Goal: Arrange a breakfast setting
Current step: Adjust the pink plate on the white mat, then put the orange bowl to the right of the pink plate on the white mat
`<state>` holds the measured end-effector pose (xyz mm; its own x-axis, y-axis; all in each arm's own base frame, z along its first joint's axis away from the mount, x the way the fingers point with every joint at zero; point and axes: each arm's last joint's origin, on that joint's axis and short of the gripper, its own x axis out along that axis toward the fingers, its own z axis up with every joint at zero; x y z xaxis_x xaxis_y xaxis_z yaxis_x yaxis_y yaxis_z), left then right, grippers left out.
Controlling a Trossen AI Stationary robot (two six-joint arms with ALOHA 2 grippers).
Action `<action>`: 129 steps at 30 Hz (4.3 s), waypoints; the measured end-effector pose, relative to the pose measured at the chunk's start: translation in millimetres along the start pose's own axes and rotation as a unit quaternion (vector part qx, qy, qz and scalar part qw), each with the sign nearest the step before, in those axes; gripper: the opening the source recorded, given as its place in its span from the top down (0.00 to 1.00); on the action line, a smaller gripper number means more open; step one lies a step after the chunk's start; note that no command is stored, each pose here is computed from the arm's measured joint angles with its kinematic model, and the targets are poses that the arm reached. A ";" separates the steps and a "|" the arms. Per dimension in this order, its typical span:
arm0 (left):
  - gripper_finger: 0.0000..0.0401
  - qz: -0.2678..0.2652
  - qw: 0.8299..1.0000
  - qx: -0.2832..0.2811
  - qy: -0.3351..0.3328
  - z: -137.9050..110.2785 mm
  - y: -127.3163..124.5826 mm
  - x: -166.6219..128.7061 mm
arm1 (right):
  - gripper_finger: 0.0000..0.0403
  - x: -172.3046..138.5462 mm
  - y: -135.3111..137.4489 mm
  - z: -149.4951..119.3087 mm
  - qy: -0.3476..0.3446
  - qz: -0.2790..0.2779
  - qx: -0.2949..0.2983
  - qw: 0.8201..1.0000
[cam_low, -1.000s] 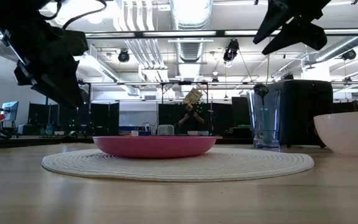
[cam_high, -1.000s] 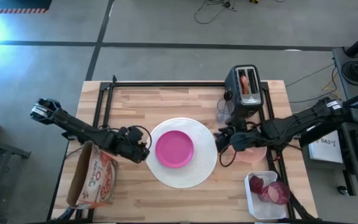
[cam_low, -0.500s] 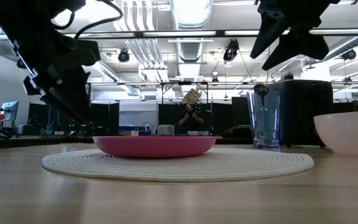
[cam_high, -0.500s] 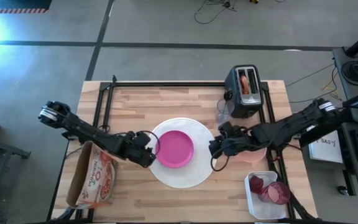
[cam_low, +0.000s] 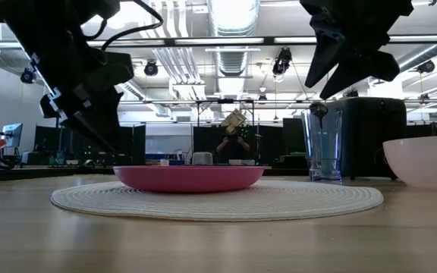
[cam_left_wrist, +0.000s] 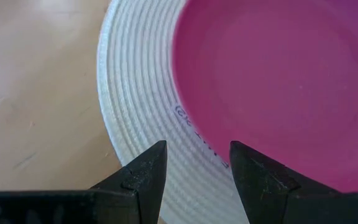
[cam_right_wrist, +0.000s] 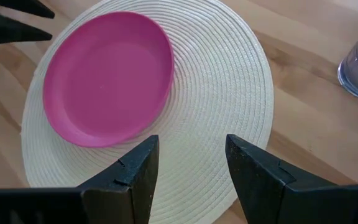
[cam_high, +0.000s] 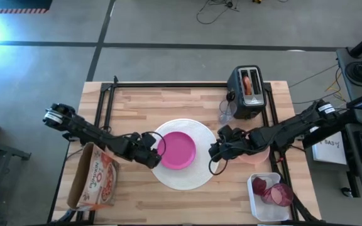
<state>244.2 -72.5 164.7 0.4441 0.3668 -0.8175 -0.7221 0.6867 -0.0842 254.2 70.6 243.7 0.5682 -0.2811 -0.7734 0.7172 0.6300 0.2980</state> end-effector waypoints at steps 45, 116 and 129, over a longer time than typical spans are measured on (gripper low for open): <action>0.99 0.019 0.999 -0.016 0.036 19.5 10.0 19.9 | 0.56 0.9 -2.8 3.5 -0.002 -0.007 -0.043 0.999; 0.66 0.014 0.992 0.115 -0.048 59.2 -24.9 -27.7 | 0.61 26.4 -30.9 -40.1 0.272 -0.207 0.001 0.940; 0.66 0.016 0.991 0.122 -0.048 59.2 -24.6 -27.8 | 0.96 34.9 -30.1 -45.4 0.302 -0.204 -0.052 0.930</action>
<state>281.0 -62.4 223.2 0.4796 0.4413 -0.7585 -0.5928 0.8002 0.0907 234.1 74.7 182.3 -0.0956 -0.0737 -0.9927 0.7622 0.6361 -0.1206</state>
